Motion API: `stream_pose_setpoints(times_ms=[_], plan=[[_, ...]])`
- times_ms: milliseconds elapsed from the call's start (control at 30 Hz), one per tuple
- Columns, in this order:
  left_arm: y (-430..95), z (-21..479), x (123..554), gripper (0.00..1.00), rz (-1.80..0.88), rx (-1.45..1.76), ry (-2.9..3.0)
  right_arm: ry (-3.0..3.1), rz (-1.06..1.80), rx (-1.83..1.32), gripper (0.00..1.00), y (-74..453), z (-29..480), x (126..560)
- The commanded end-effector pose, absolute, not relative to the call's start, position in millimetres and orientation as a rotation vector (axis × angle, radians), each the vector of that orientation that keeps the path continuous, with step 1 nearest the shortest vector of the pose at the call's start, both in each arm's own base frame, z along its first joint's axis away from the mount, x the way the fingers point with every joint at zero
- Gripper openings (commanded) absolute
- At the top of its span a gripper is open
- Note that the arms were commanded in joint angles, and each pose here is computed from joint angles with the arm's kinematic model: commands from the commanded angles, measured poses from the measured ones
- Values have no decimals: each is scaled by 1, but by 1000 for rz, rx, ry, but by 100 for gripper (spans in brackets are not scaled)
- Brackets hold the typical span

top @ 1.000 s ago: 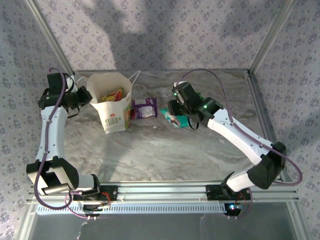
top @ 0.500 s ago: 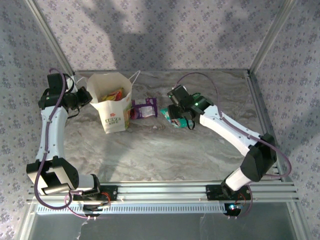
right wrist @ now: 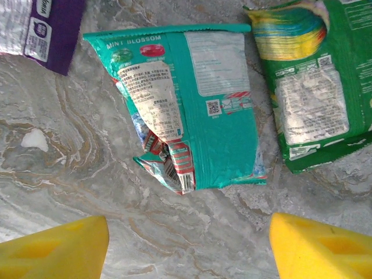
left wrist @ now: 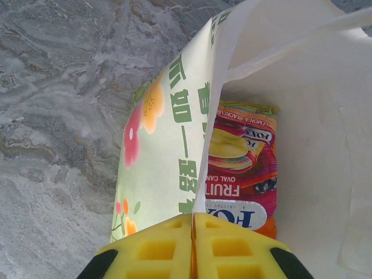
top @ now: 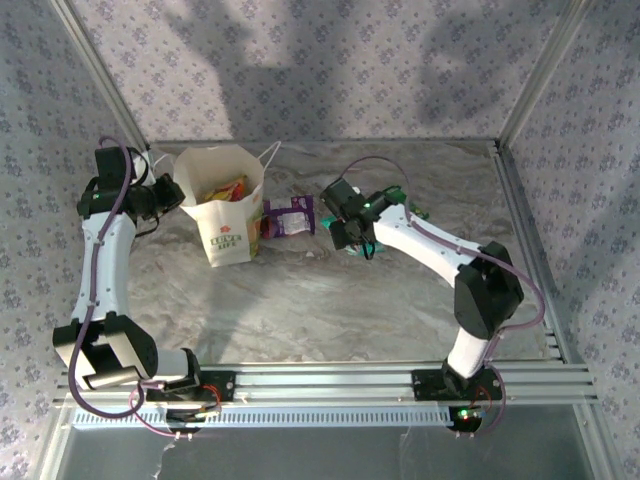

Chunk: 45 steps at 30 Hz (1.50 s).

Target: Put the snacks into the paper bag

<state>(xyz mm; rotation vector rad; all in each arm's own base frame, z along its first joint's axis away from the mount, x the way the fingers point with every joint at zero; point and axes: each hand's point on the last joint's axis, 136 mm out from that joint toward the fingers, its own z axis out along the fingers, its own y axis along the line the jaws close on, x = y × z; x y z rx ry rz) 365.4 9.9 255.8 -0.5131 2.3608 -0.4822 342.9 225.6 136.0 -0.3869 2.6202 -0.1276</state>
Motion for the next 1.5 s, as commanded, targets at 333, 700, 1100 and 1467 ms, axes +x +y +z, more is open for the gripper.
stream_pose_setpoints(times_ms=[333,700,1100,1467], plan=[[11,237,355,10,-464,-523,2444,2685,-253,-377,76,230,103,358],[11,234,354,10,-463,-529,2451,2713,-333,-396,76,230,73,366],[11,231,354,11,-463,-537,2459,2732,-406,-430,73,230,56,370],[11,230,354,10,-464,-539,2460,2781,-492,-464,72,227,35,366]])
